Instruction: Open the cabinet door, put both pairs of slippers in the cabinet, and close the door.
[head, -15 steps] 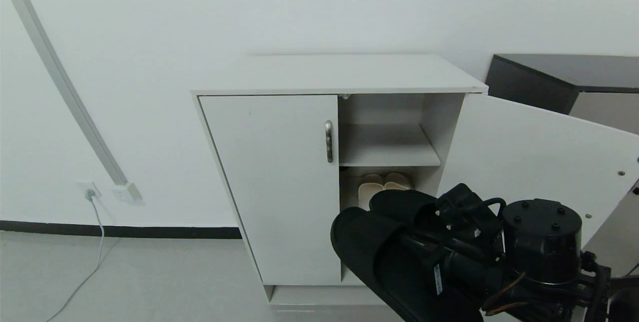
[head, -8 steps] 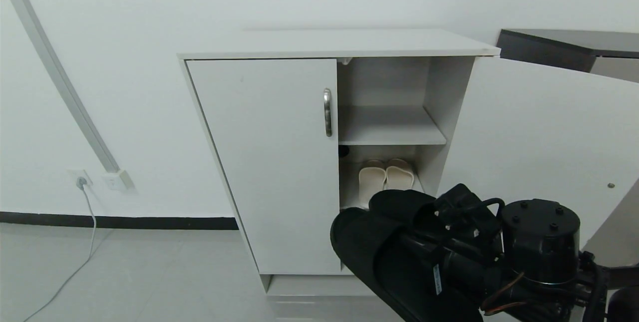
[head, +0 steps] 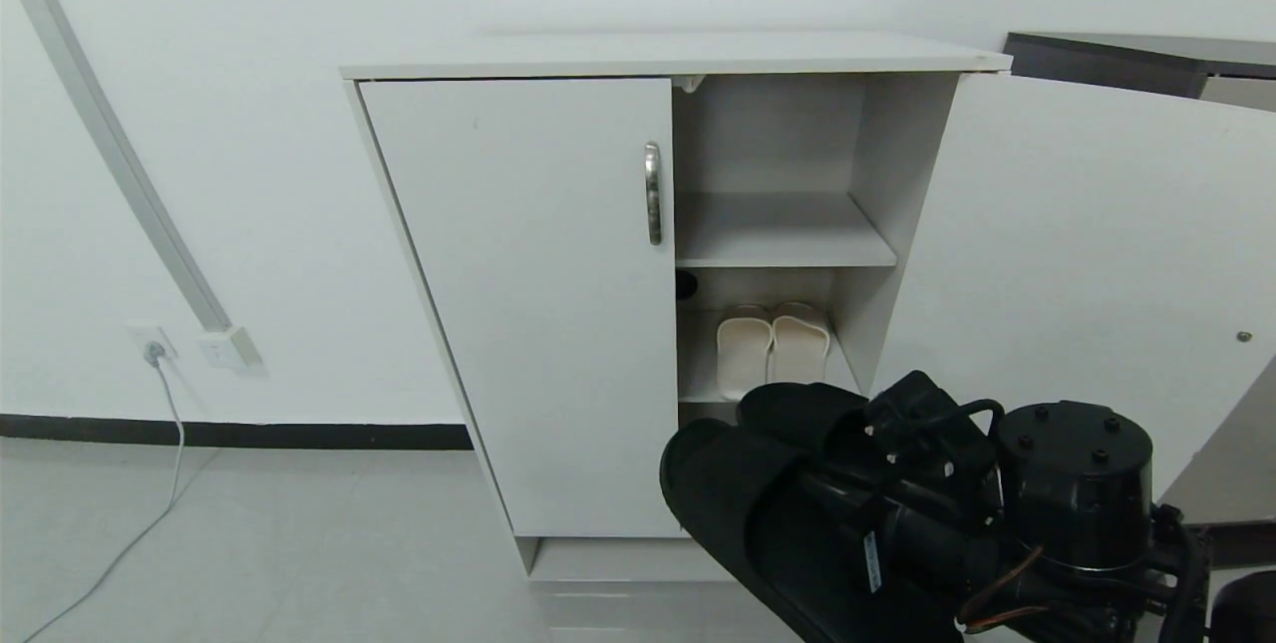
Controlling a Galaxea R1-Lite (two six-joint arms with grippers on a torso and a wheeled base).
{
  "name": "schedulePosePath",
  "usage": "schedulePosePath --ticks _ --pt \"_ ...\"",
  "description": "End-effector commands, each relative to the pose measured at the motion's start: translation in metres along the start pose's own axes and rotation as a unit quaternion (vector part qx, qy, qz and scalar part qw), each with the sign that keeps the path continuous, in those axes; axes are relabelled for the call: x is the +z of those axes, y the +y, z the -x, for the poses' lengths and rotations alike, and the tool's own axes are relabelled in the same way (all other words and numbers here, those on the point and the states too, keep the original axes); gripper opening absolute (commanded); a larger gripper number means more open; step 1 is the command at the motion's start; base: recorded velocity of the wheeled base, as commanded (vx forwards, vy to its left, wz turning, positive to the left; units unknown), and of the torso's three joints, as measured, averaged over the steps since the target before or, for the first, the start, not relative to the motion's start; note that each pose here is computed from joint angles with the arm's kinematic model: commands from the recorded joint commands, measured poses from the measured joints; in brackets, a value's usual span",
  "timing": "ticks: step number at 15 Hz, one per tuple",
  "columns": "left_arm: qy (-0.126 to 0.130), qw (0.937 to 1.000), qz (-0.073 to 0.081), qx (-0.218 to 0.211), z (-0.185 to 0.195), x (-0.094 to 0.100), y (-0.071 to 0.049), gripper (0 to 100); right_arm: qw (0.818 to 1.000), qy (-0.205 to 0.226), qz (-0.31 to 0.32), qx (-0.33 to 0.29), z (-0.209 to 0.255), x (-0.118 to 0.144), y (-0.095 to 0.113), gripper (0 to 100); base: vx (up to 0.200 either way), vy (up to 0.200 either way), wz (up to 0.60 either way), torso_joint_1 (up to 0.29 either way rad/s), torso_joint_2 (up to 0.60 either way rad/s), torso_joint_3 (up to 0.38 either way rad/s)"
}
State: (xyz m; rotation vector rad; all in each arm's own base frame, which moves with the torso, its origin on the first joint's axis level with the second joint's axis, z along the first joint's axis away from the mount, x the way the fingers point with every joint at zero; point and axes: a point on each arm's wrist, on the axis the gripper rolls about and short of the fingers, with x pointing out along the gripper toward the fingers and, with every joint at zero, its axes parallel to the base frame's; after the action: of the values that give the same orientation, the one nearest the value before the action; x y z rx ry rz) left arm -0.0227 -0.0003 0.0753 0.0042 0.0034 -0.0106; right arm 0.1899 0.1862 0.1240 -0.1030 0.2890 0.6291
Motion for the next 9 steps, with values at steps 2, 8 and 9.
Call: schedulePosePath --ticks 2,8,9 --pt "0.0 1.0 0.0 0.0 0.0 0.0 0.0 0 1.0 -0.001 0.002 -0.002 0.001 0.0 0.0 0 0.0 0.0 0.0 0.0 0.0 0.0" --pt "0.0 1.0 -0.001 0.0 0.0 0.0 0.0 0 0.979 -0.009 -0.051 -0.198 -0.058 0.035 0.03 0 0.0 0.0 0.0 0.0 0.0 0.0" --pt "0.0 1.0 -0.001 0.001 0.0 0.0 0.0 0 0.977 -0.004 -0.061 -0.205 -0.059 0.041 0.034 0 0.0 0.0 0.0 0.0 0.0 0.0"
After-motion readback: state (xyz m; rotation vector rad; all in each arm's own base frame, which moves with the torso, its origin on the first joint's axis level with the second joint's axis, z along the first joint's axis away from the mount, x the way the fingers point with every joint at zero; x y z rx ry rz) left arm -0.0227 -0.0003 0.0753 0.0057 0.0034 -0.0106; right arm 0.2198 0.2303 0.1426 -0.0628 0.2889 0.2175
